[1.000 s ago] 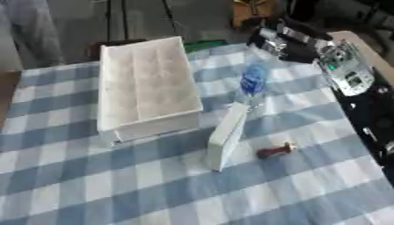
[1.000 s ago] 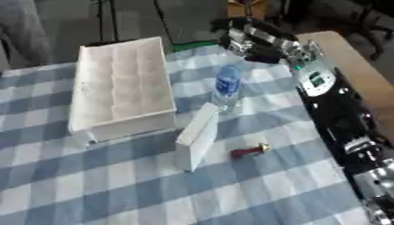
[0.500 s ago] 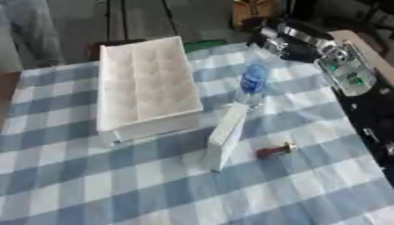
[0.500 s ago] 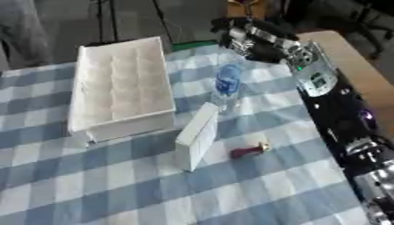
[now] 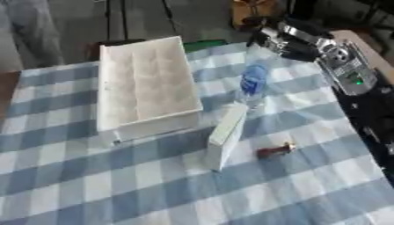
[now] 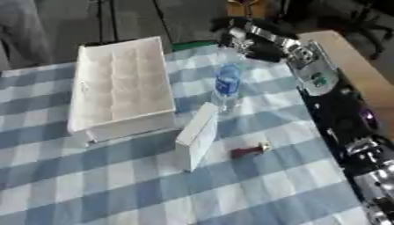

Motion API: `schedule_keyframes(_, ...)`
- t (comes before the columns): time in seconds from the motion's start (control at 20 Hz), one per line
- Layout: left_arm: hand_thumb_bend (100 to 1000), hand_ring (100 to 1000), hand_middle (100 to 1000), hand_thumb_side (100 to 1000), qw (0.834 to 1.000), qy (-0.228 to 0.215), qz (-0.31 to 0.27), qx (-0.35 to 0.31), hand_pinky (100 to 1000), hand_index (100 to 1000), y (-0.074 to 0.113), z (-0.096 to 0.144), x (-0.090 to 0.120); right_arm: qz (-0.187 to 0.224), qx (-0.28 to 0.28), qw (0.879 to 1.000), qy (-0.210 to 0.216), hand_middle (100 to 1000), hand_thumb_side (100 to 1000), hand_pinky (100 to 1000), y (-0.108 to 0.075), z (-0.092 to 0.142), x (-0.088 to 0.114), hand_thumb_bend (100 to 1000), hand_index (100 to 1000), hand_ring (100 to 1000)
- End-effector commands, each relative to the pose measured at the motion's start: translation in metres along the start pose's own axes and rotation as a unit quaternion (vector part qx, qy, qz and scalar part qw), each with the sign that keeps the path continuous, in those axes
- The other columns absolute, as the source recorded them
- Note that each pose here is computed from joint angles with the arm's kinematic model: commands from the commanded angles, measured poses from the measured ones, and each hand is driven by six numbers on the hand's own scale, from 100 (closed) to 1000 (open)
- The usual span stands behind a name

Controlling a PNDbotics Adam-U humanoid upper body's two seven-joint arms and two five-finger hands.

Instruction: Pick up objects on the table and place them in the box.

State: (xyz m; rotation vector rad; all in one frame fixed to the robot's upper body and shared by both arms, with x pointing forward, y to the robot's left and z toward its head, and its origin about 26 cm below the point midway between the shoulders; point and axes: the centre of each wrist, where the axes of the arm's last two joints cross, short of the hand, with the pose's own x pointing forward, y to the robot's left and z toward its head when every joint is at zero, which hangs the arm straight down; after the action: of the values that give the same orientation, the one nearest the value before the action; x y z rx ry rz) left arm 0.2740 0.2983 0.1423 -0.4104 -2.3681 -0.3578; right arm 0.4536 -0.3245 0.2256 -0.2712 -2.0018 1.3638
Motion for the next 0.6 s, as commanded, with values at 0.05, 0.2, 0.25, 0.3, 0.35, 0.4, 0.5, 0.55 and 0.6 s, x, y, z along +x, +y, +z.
schedule_keyframes(0.05,712,722,776,665,1.000,-0.006,-0.005,-0.010,528,879,0.0011,-0.0031,0.0053,0.016,-0.019,1.000,-0.013,864,888,813,-0.0245,-0.0014,0.0114,100,982,721)
schedule_keyframes(0.2,713,722,776,665,1.000,-0.006,-0.005,-0.010,528,879,0.0010,-0.0031,0.0052,0.013,-0.024,1.000,-0.016,864,880,813,-0.0284,-0.0028,0.0141,100,982,721)
schedule_keyframes(0.25,713,722,776,665,1.000,-0.006,-0.005,-0.010,528,879,0.0010,-0.0031,0.0052,0.012,-0.025,0.999,-0.016,864,879,813,-0.0292,-0.0030,0.0147,100,982,721)
schedule_keyframes(0.3,713,722,776,665,1.000,-0.006,-0.005,-0.010,528,879,0.0010,-0.0031,0.0052,0.012,-0.026,0.999,-0.016,864,879,813,-0.0297,-0.0032,0.0152,100,982,721)
schedule_keyframes(0.35,713,722,776,665,1.000,-0.006,-0.005,-0.010,528,879,0.0010,-0.0030,0.0052,0.011,-0.027,0.999,-0.017,864,872,814,-0.0302,-0.0032,0.0156,100,982,722)
schedule_keyframes(0.4,713,722,776,665,1.000,-0.006,-0.005,-0.010,528,879,0.0011,-0.0030,0.0052,0.012,-0.028,0.999,-0.017,864,872,814,-0.0309,-0.0032,0.0160,100,982,722)
schedule_keyframes(0.5,714,723,776,665,1.000,-0.006,-0.005,-0.010,527,879,0.0011,-0.0030,0.0052,0.013,-0.030,0.999,-0.015,864,864,815,-0.0319,-0.0025,0.0160,100,981,723)
schedule_keyframes(0.55,714,723,776,665,1.000,-0.006,-0.005,-0.010,528,879,0.0010,-0.0031,0.0052,0.014,-0.031,0.999,-0.013,864,816,816,-0.0319,-0.0022,0.0156,100,981,724)
schedule_keyframes(0.6,714,723,776,665,1.000,-0.006,-0.005,-0.010,527,879,0.0010,-0.0030,0.0052,0.016,-0.030,0.999,-0.011,865,865,816,-0.0315,-0.0017,0.0149,100,981,724)
